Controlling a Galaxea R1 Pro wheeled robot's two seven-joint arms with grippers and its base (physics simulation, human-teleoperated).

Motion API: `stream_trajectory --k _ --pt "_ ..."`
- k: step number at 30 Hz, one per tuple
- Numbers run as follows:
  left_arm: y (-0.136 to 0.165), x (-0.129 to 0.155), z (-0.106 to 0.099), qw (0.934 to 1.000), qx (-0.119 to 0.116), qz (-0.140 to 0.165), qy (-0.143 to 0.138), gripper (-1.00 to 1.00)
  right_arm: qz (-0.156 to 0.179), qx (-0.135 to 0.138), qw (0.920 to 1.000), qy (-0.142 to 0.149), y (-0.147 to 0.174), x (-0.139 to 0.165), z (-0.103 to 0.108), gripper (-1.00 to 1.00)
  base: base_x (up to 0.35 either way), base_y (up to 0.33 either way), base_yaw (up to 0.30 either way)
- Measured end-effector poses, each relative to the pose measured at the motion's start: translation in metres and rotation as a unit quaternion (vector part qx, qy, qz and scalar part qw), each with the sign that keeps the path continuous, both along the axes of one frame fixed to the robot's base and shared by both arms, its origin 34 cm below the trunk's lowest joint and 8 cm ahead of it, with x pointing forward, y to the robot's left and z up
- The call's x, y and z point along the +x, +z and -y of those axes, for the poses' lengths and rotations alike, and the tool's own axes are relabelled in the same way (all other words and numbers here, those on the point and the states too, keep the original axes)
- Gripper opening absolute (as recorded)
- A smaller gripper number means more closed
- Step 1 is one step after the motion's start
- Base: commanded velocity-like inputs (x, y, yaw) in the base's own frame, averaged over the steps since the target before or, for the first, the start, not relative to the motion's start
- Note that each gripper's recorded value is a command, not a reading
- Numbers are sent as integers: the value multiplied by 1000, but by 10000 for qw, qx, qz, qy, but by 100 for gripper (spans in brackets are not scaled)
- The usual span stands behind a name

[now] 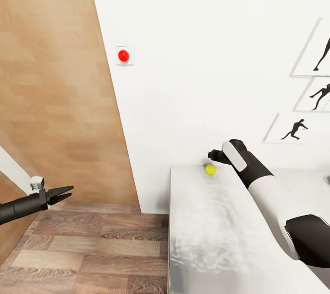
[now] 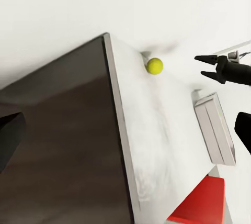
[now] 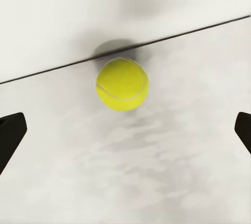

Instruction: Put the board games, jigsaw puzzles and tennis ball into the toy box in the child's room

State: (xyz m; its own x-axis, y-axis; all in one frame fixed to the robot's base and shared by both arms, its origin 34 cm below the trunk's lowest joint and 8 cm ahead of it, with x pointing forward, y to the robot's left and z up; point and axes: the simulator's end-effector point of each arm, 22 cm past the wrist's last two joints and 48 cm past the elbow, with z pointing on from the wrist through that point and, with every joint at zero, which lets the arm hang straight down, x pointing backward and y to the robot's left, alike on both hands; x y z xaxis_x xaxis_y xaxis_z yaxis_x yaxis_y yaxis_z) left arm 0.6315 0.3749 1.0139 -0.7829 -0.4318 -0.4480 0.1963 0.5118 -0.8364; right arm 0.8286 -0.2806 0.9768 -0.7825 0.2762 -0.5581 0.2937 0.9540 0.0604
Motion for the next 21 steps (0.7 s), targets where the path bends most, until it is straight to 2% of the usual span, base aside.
stream_trajectory --k 8,14,21 --pt "-7 0 0 10000 3 -68 1 100 -67 5 10000 27 -9 0 -1 100 0 0 0" --pt "-15 1 1 9999 27 -140 12 100 -116 -214 9991 342 -16 0 -12 100 0 0 0" --pt "-21 1 2 9998 31 -204 13 100 -126 -194 9984 525 -23 2 -20 100 0 0 0"
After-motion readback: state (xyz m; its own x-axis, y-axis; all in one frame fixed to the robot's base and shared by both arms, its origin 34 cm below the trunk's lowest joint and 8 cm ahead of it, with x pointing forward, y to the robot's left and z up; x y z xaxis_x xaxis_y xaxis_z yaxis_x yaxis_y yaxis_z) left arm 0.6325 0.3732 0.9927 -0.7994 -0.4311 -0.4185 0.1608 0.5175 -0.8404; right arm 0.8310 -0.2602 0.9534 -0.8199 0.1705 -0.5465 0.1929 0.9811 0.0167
